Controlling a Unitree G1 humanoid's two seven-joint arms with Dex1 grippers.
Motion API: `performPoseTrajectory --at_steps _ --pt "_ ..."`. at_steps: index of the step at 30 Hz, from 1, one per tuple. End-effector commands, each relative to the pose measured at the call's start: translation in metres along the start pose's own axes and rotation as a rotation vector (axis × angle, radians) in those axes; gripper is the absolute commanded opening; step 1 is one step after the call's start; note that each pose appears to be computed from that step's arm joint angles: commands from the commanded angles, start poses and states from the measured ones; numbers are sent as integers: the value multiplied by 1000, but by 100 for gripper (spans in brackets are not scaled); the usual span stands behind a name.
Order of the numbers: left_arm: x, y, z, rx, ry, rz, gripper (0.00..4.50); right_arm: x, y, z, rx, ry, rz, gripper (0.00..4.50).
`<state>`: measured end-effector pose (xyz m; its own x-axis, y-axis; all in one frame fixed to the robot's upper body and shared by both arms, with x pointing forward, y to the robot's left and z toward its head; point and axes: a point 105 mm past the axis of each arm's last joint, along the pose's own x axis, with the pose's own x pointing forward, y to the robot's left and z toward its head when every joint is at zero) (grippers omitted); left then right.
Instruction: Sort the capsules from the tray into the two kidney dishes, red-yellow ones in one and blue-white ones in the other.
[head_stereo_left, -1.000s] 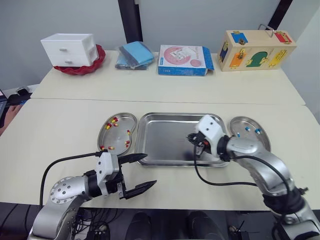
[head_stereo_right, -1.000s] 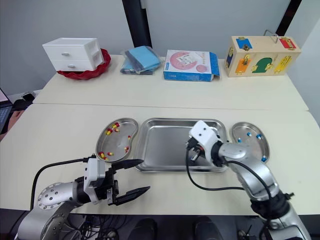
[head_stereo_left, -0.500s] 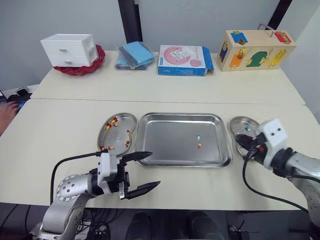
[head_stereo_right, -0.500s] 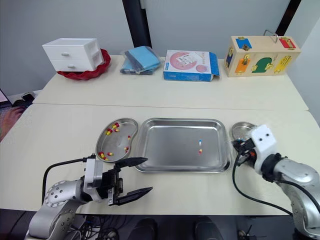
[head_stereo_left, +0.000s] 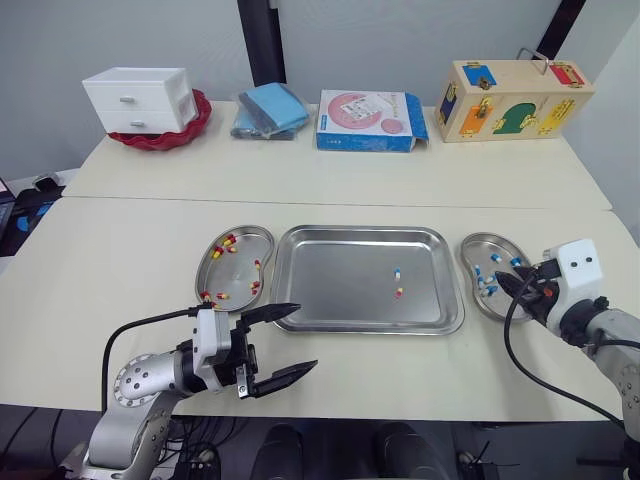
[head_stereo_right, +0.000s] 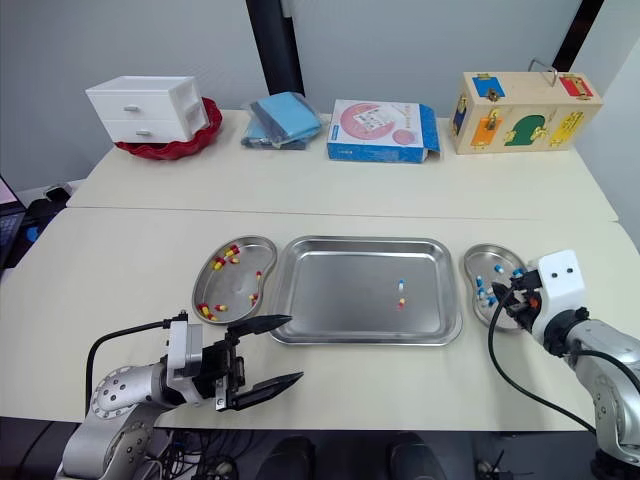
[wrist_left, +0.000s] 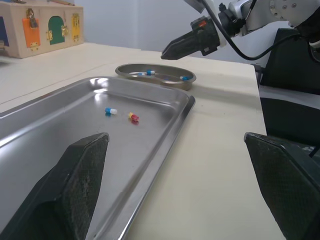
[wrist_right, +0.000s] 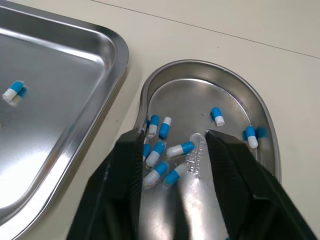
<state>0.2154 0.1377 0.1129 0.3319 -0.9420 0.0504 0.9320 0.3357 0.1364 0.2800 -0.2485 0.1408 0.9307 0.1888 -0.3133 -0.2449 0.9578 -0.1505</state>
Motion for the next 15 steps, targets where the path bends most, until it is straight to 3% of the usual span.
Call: performPoseTrajectory --at_steps 1,5,12,15 --pt "1 0 4 18 -18 16 450 -7 -2 19 -30 -78 -13 317" --pt "-10 11 4 3 62 159 450 -15 17 26 -135 -128 105 446" --pt "-59 12 2 -80 286 352 450 -37 43 14 -347 -185 322 446" --pt "-90 9 -6 -122 404 417 450 -50 42 -5 -369 -115 421 446"
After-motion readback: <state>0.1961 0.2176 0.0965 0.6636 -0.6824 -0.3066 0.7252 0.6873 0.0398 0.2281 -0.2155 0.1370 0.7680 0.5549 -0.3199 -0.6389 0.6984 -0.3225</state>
